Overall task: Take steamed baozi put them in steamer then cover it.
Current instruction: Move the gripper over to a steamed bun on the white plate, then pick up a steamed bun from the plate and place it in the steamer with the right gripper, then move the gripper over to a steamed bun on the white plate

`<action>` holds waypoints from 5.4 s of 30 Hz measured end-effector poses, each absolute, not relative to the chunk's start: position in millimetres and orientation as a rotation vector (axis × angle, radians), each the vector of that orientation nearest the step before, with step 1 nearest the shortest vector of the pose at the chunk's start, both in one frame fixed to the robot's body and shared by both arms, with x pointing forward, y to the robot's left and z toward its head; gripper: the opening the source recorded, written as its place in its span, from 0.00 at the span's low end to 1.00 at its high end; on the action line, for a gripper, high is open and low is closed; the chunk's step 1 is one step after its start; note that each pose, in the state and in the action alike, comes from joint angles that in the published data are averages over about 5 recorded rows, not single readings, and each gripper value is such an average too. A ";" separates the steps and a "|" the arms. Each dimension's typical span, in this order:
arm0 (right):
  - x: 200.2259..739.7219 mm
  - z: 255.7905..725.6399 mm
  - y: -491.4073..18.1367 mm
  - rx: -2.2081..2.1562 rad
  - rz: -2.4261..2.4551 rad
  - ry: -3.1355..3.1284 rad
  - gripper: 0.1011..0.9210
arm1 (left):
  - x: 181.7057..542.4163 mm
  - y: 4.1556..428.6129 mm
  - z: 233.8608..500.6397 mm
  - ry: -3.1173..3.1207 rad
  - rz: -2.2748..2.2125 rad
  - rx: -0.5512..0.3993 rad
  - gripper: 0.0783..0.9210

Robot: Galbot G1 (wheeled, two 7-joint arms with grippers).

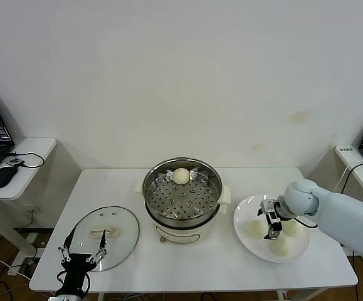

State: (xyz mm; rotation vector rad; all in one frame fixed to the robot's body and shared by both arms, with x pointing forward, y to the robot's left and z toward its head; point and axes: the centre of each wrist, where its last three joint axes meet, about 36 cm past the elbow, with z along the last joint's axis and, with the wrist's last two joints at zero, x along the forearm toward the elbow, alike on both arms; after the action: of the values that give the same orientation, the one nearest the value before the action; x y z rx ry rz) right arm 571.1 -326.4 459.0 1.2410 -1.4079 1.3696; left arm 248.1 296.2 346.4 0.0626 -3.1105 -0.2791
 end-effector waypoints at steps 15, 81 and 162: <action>576.0 449.5 -318.0 1.235 1.363 -1.392 0.68 | 248.8 297.1 343.6 -3.106 -0.270 0.076 0.88; 654.8 590.8 -5.7 1.427 1.437 -1.486 0.61 | 267.3 309.3 354.8 -3.158 -0.305 0.076 0.88; 514.0 488.3 -394.6 1.268 1.344 -1.279 0.88 | 254.3 298.1 347.8 -3.120 -0.345 0.026 0.88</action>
State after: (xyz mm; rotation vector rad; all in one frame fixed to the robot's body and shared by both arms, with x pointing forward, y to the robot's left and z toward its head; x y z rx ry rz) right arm 514.0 -394.6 488.3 1.2685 -1.2788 1.3437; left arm 254.3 298.1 347.8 0.0264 -3.1197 -0.3451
